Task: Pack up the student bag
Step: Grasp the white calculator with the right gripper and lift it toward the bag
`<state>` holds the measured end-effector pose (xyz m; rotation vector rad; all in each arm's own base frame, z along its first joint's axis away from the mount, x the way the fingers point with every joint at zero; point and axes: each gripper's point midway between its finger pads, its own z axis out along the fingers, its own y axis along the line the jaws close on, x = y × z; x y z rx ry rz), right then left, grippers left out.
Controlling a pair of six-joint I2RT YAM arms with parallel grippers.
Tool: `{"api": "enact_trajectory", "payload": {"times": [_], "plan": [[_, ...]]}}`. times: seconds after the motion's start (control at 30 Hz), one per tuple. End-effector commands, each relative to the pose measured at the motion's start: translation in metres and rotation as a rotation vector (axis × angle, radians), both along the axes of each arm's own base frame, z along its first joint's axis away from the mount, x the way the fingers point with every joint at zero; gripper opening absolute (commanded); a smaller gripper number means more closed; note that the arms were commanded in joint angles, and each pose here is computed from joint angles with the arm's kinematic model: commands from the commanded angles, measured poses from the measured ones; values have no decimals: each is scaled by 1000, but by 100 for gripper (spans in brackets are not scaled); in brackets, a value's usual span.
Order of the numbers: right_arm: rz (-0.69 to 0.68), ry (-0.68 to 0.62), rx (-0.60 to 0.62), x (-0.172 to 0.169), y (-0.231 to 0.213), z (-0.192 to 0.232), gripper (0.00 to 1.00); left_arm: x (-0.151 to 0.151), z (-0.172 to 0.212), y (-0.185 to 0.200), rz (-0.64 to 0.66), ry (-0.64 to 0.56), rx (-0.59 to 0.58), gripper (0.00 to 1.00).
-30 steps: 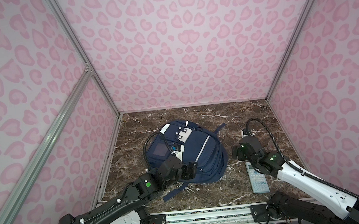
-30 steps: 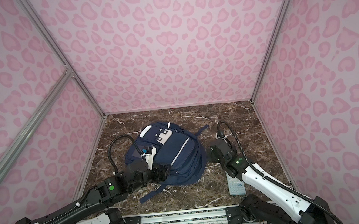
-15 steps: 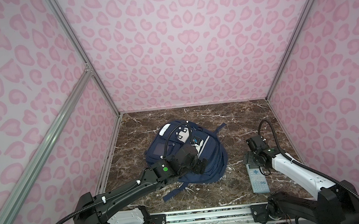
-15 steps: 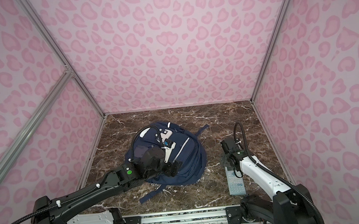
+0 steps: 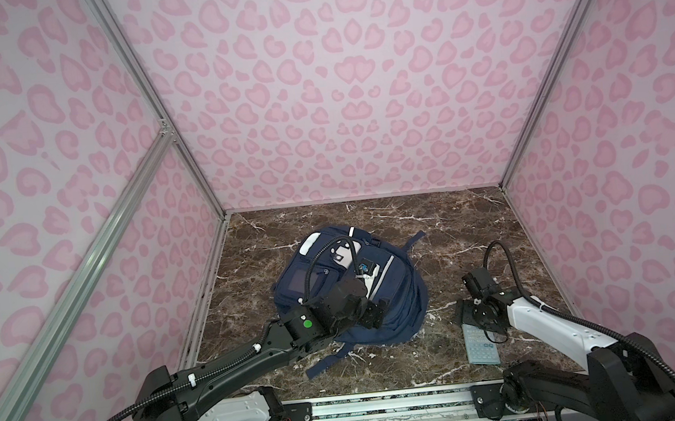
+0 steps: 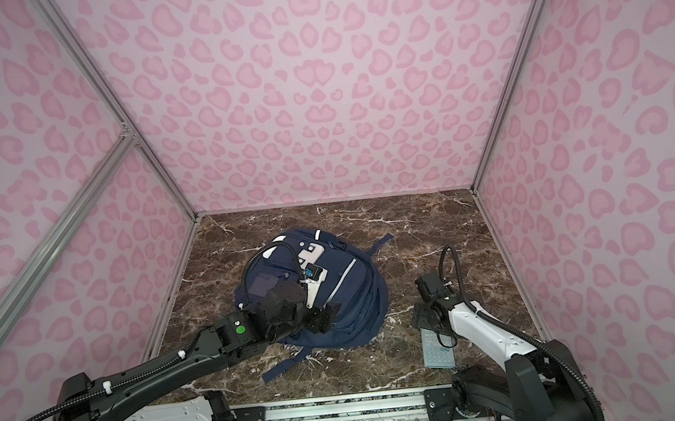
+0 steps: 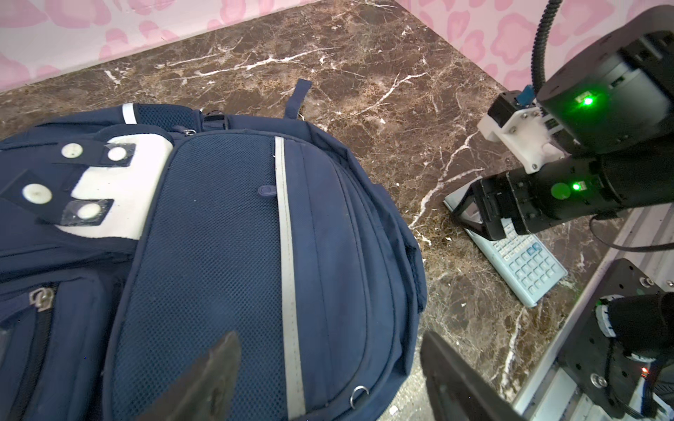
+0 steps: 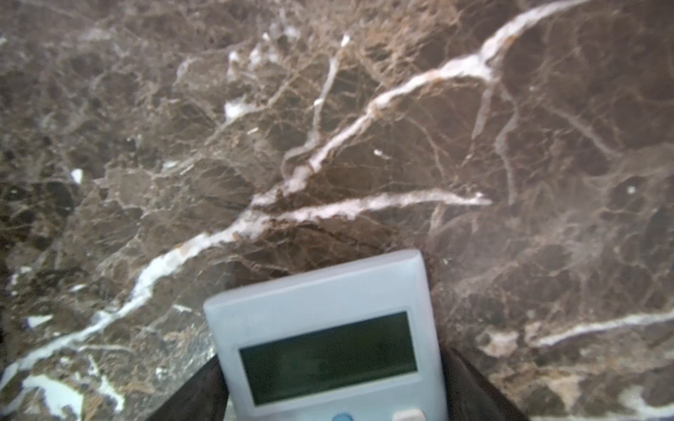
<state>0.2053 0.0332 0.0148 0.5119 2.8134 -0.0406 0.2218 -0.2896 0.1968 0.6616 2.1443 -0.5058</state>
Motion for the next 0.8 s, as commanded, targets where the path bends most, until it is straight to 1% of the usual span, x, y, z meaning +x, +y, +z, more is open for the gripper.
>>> {"api": "enact_trajectory", "payload": {"times": [0.0,0.07,0.17,0.27,0.33,0.5,0.63,0.67,0.73,0.77], "plan": [[-15,37,29,-10,7,-7,80,9,8,4,55,-31,-33,81],[-2,40,36,-11,12,-9,74,10,7,4,56,-20,-36,82],[16,14,67,-3,24,-9,74,10,6,4,57,-11,-36,82],[65,-61,85,24,35,-2,73,11,7,2,56,-8,-43,82],[86,-86,76,46,41,3,71,11,7,1,52,-2,-45,82],[150,-92,59,91,57,6,70,11,9,0,57,10,-39,81],[191,-60,26,108,62,1,76,15,4,7,88,12,7,81],[192,-53,20,108,62,0,80,15,4,6,90,16,13,81],[179,-30,-13,103,56,-2,93,15,1,5,87,27,21,82],[190,-23,-21,100,56,-2,96,15,0,3,82,31,19,82]]}}
